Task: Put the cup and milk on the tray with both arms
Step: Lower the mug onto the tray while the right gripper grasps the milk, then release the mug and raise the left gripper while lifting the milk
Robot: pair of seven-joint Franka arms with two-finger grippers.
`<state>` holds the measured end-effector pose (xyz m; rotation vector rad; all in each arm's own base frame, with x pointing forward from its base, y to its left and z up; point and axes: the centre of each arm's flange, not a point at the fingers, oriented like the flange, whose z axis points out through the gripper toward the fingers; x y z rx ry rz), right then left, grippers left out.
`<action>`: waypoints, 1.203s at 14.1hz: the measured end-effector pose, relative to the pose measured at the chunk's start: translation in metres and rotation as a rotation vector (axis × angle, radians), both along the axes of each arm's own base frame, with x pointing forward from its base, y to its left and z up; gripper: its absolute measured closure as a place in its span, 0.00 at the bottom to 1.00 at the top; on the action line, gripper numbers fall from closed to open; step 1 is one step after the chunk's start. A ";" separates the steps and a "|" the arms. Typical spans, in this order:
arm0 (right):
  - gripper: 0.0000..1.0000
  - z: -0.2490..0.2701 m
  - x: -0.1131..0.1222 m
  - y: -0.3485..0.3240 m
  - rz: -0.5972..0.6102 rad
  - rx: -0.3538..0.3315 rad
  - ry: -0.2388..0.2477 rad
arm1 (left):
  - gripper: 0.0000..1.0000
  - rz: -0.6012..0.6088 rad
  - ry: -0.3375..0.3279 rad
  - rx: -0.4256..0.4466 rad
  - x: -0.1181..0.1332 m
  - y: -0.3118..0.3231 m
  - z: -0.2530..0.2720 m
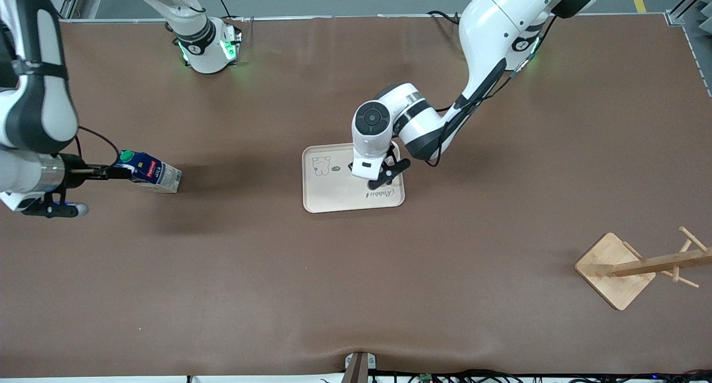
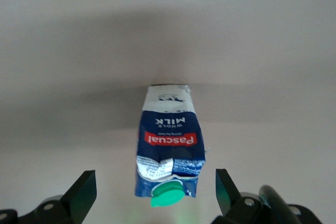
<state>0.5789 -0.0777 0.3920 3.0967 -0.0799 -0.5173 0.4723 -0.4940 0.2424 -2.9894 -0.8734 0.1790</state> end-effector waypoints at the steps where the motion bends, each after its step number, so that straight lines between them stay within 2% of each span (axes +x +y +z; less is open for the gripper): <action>1: 0.00 -0.001 -0.010 0.005 0.008 -0.017 0.004 | 0.37 0.002 -0.018 -0.005 0.006 0.000 0.008; 4: 0.00 -0.005 -0.028 0.006 0.006 -0.028 0.023 | 0.07 0.025 -0.065 0.014 0.032 0.008 0.062; 5: 0.00 -0.010 -0.032 0.005 0.003 -0.028 0.028 | 0.00 0.038 -0.076 0.029 0.042 0.012 0.090; 9: 0.00 -0.035 -0.042 0.006 -0.055 -0.048 0.030 | 0.00 0.049 -0.136 0.043 0.084 0.066 0.190; 12: 0.00 -0.054 -0.045 0.008 -0.072 -0.055 -0.007 | 0.00 0.052 -0.196 0.037 0.114 0.128 0.242; 13: 0.07 -0.062 -0.049 0.009 -0.072 -0.055 -0.007 | 0.00 0.037 -0.206 0.044 0.123 0.153 0.255; 15: 0.30 -0.064 -0.052 0.010 -0.072 -0.056 0.006 | 0.00 -0.002 -0.219 0.061 0.139 0.203 0.278; 17: 0.34 -0.049 -0.045 0.021 -0.053 -0.056 0.014 | 0.00 -0.044 -0.233 0.066 0.152 0.256 0.301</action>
